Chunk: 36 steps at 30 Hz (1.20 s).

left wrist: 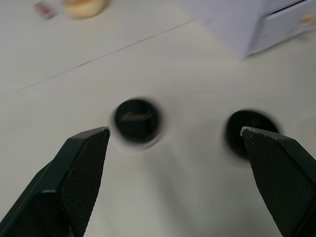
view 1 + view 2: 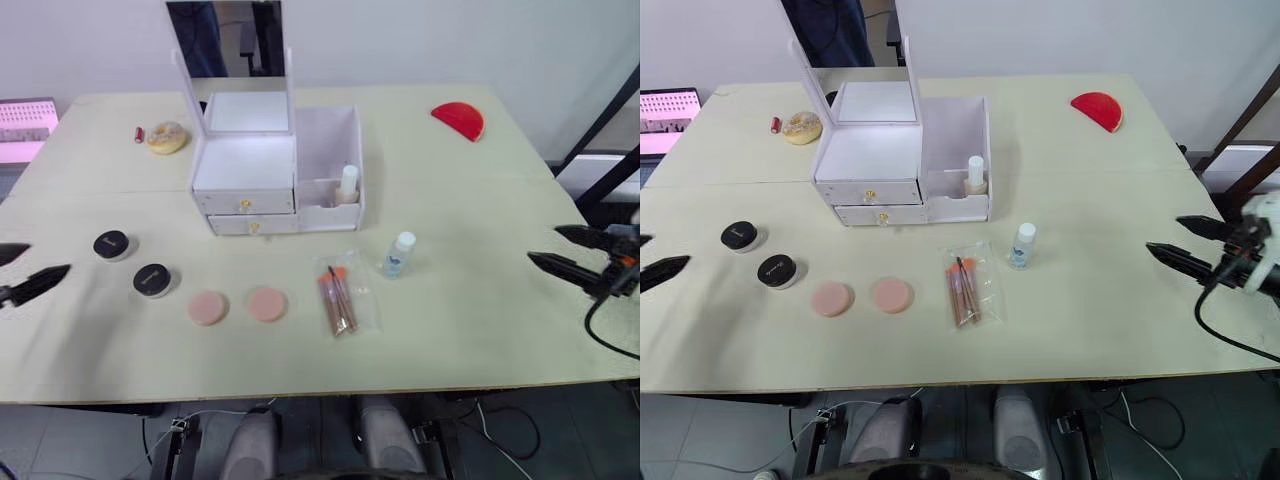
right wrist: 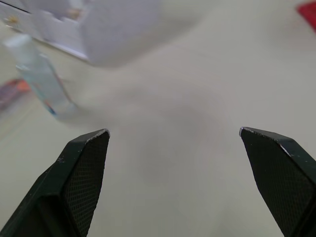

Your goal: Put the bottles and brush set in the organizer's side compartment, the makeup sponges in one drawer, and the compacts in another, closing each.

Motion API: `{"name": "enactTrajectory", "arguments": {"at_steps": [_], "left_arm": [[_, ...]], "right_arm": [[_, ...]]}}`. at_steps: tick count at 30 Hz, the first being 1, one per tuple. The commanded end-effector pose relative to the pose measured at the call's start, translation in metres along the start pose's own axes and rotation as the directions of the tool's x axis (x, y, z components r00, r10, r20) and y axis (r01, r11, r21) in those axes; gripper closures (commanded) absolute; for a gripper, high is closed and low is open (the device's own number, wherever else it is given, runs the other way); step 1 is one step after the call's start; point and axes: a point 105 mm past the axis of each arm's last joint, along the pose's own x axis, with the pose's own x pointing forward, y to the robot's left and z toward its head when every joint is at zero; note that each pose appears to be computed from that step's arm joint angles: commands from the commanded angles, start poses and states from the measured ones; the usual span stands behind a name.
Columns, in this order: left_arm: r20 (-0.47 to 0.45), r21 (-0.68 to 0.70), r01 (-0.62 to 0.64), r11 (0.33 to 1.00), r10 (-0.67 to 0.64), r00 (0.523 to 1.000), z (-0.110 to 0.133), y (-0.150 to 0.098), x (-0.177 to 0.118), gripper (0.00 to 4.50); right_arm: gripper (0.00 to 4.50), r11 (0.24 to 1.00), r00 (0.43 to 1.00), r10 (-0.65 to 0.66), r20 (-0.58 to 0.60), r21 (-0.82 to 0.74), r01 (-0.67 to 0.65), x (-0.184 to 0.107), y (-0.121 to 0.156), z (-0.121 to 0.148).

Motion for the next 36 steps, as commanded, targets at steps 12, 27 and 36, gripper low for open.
{"name": "enactTrajectory", "arguments": {"at_steps": [12,27,36], "left_arm": [[0.034,0.213,0.582,0.785,-0.601,0.799,0.076,-0.174,0.048,0.00],[0.035,0.221,0.595,0.773,-0.616,0.787,0.088,-0.190,0.049,0.00],[0.031,0.209,0.591,0.779,-0.609,0.792,0.086,-0.190,0.051,0.00]], "right_arm": [[0.01,0.917,0.924,0.381,-0.039,-0.114,-0.382,0.093,0.082,0.048],[0.01,0.904,0.909,0.410,-0.082,-0.096,-0.416,0.111,0.085,0.034],[2.77,0.904,0.909,0.410,-0.076,-0.100,-0.416,0.112,0.083,0.036]]}}
